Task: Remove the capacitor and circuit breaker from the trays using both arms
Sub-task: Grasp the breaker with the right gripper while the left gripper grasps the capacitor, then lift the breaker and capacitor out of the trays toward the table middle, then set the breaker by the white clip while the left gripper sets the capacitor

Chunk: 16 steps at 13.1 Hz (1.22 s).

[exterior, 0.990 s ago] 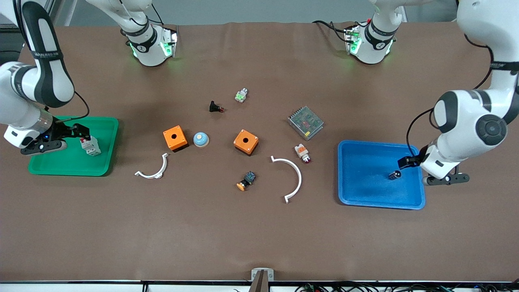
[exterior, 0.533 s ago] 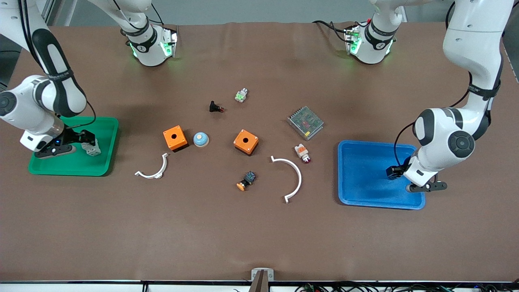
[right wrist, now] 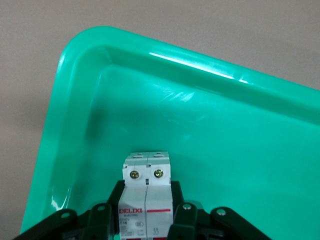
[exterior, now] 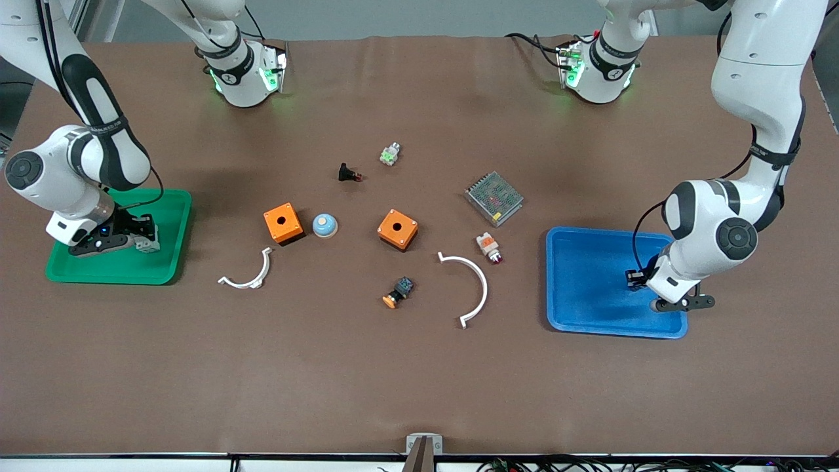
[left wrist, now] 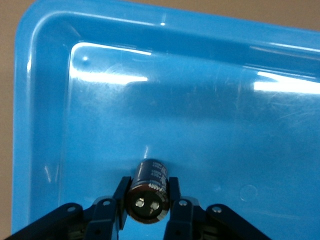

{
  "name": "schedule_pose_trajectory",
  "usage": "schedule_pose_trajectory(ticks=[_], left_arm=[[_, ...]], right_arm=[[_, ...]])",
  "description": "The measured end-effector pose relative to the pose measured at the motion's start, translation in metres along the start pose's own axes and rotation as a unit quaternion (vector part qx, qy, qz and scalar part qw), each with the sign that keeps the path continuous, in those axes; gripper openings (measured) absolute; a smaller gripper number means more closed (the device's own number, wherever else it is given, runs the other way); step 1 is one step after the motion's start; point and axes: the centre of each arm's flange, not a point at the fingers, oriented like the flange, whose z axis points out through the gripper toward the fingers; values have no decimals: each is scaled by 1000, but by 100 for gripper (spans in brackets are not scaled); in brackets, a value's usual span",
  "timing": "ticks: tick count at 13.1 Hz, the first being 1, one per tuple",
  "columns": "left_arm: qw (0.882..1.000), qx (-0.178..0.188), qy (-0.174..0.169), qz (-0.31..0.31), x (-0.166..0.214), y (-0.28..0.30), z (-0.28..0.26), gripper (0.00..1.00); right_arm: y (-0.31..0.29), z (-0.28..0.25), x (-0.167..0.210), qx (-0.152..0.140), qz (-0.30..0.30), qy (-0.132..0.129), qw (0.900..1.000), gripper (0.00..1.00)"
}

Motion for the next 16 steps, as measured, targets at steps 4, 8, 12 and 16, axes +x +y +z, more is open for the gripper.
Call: schedule_pose_trajectory(ticks=[4,8,12,16], left_arm=[[1000,-2,2,9,1,41,-54,34],[999,-14,1,43,-27,140,-111,34],[999,-29,-8,19,-89,278,-115,34],[998,-24,-28,-55,-167,395,-91,34]], right_arm=[[-3,-56,39,-4,42,17,999,40],[-80,-104,111,2,135,30,990,40],[-209,-113,167,15,242,35,970,40],[-311,-61,204,13,316,14,948,40]])
